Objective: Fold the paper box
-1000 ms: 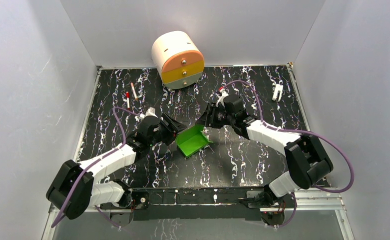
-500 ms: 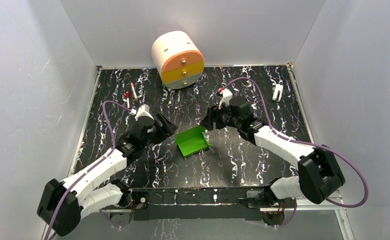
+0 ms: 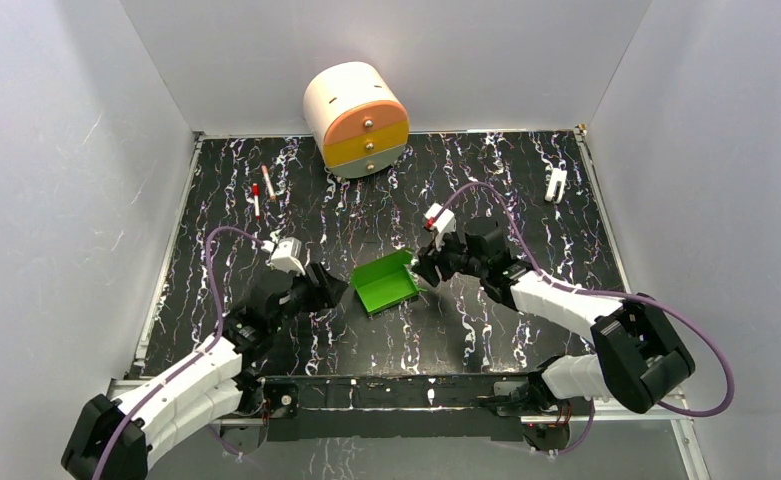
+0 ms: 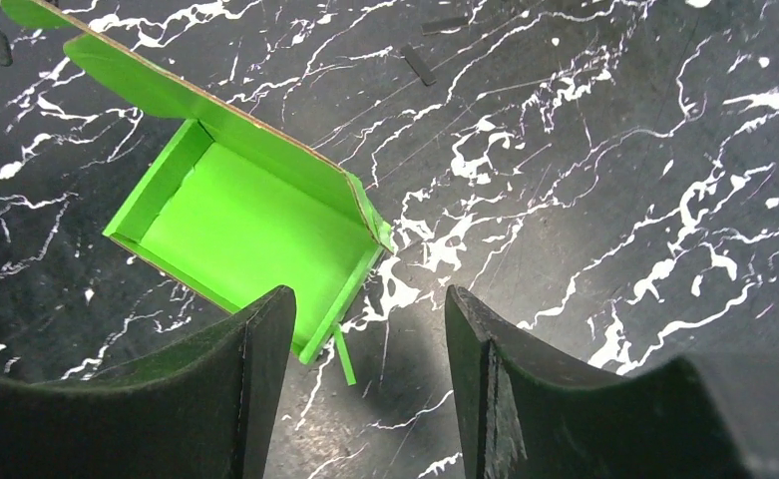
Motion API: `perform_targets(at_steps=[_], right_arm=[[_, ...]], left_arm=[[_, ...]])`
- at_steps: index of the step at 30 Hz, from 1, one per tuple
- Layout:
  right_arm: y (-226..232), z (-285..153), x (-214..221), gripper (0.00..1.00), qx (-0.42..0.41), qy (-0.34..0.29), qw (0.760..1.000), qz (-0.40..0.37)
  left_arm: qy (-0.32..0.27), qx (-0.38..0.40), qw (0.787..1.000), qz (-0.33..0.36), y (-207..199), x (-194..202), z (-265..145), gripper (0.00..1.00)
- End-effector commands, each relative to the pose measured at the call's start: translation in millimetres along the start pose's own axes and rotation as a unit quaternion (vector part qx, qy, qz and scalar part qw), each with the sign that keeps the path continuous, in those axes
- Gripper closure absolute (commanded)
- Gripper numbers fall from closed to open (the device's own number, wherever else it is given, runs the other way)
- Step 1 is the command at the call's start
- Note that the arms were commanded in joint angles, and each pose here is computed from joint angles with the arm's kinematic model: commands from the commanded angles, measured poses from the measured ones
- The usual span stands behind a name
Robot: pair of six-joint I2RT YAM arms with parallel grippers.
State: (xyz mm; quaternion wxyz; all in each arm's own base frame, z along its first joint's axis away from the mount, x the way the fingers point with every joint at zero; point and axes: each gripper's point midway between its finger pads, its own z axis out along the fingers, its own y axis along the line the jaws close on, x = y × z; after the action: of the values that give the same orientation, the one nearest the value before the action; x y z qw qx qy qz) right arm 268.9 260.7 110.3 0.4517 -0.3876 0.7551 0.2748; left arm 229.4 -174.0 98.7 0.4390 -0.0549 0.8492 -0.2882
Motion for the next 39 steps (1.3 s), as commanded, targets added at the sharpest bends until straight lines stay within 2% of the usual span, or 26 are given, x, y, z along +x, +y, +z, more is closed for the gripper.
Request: perform_targets(at_steps=[1,9,20,27,32,37,39], right_arm=[[-5.0,0.6,-41.6,0.36,0.001,-0.100,0.991,-0.092],[-6.3,14.9,-42.8,0.42,-0.011,-0.109,0.987,-0.116],[-4.2,26.8,-41.9,0.58,-0.028,-0.118,0.986,-0.116],[-2.6,32.0,-39.0,0.72,-0.037,-0.115,0.986,-0.116],[-1.0,31.6,-35.1,0.84,-0.037,-0.111,0.987,-0.111],[-1.0,28.3,-38.2,0.98,-0.003,-0.115,0.988,-0.103],[-0.7,27.5,-41.1,1.00,0.021,-0.115,0.988,-0.100]], left_arm=[[-0.090,0.099,0.989,0.057,-32.8,-28.7,-0.2,0.36],[-0.086,0.114,0.984,0.107,-37.7,-22.8,18.1,0.38],[-0.069,0.125,0.978,0.155,-43.1,-16.9,29.9,0.45],[-0.068,0.125,0.974,0.174,-45.3,-19.2,33.9,0.59],[-0.063,0.122,0.972,0.188,-45.6,-16.7,37.6,0.73],[-0.069,0.107,0.970,0.205,-46.7,-19.2,42.7,0.87],[-0.072,0.098,0.970,0.209,-48.1,-20.6,46.4,0.88]])
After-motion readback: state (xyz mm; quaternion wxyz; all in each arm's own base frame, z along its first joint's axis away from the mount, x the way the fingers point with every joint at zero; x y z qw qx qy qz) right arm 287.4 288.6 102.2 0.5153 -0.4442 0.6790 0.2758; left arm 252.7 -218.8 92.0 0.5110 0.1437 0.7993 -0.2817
